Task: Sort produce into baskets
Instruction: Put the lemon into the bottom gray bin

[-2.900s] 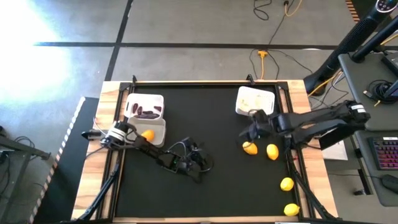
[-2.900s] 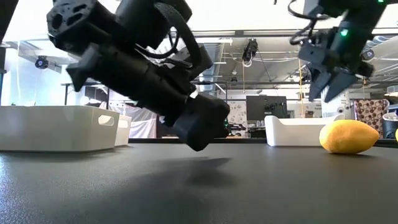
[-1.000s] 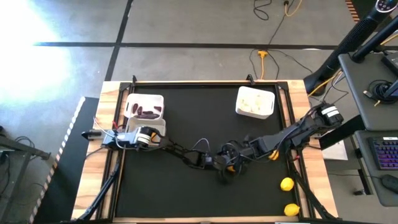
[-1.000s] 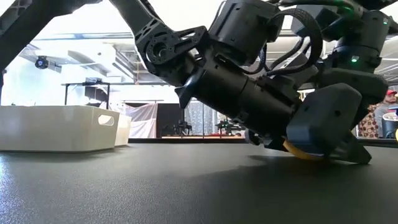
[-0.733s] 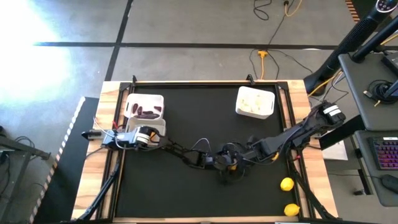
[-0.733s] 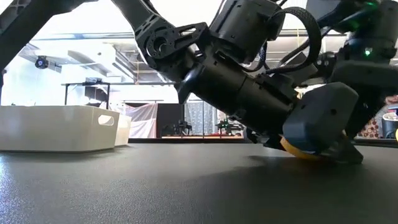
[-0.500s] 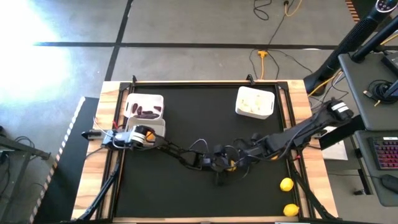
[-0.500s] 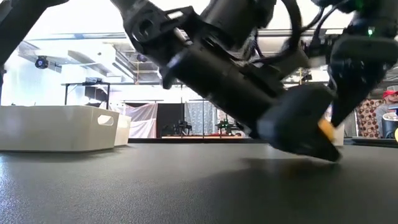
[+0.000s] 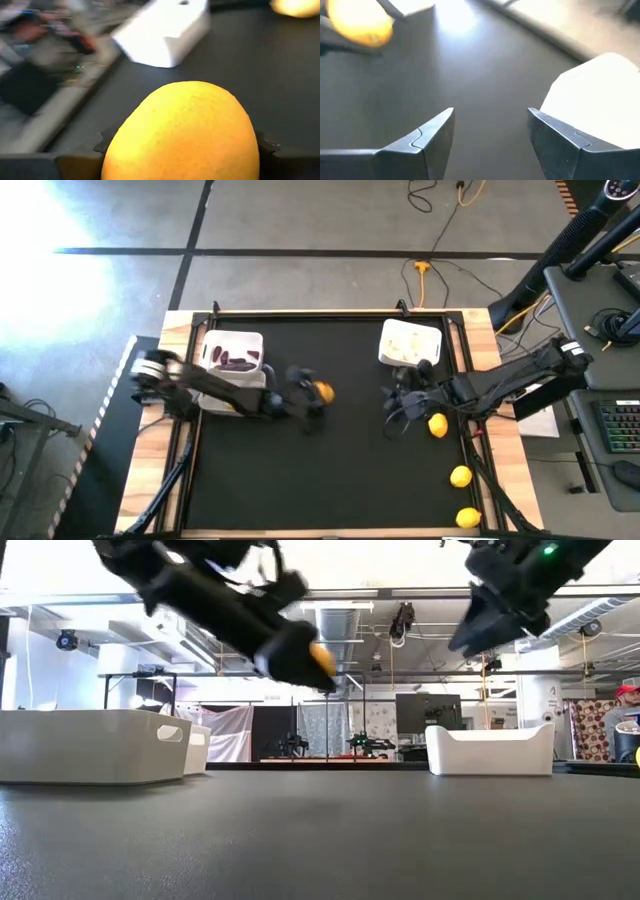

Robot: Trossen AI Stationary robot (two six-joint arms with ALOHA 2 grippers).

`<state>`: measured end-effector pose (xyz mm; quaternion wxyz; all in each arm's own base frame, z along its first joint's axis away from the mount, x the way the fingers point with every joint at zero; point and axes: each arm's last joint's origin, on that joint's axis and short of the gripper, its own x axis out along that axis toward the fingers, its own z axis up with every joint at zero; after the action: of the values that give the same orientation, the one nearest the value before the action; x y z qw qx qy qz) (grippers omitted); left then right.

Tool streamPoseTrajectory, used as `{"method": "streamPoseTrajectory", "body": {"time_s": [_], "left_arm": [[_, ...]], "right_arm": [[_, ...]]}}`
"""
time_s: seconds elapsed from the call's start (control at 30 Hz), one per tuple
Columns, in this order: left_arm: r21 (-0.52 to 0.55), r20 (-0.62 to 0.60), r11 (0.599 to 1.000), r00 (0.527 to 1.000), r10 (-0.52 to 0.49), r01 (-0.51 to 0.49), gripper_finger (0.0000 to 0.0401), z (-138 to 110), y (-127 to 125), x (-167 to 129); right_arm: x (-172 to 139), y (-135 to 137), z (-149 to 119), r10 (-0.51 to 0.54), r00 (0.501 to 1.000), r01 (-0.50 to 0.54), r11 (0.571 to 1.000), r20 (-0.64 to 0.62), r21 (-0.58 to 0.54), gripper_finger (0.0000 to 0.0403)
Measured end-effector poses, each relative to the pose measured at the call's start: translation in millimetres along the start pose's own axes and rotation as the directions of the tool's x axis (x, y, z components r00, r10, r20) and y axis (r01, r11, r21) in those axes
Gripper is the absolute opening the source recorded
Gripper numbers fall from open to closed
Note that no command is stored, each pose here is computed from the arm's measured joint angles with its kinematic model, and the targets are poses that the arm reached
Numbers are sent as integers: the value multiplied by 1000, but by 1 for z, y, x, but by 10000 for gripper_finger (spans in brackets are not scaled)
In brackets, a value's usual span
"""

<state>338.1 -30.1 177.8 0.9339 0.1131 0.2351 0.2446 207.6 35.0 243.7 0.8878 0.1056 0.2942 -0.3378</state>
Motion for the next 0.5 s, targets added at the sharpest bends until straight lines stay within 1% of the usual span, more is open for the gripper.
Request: {"method": "streamPoseTrajectory", "body": {"time_s": [0.07, 0.13, 0.2, 0.3, 0.37, 0.43, 0.5], "left_arm": [[-21, 14, 996, 996, 87, -86, 235, -2, 24, -19], [-18, -3, 989, 989, 149, -149, 236, -9, 43, -36], [-30, -33, 985, 985, 171, -172, 237, -16, 59, -53], [-61, -92, 981, 980, 176, -182, 237, -23, 76, -76], [-71, -138, 980, 975, 174, -186, 238, -27, 86, -90], [-83, -165, 978, 971, 174, -190, 238, -27, 94, -101], [-68, -191, 980, 966, 173, -189, 239, -27, 100, -110]], "right_arm": [[2, -3, 6, -63, 995, 63, 998, 73, -3, 237], [4, -4, 12, -113, 984, 113, 994, 141, 7, 237], [9, -5, 18, -145, 974, 149, 989, 173, -8, 237], [17, -7, 26, -163, 966, 174, 984, 201, -35, 237], [24, -8, 34, -175, 958, 186, 982, 227, -32, 237], [33, -10, 37, -195, 953, 216, 974, 232, -69, 237], [42, -13, 44, -215, 944, 245, 965, 251, -96, 237]]}}
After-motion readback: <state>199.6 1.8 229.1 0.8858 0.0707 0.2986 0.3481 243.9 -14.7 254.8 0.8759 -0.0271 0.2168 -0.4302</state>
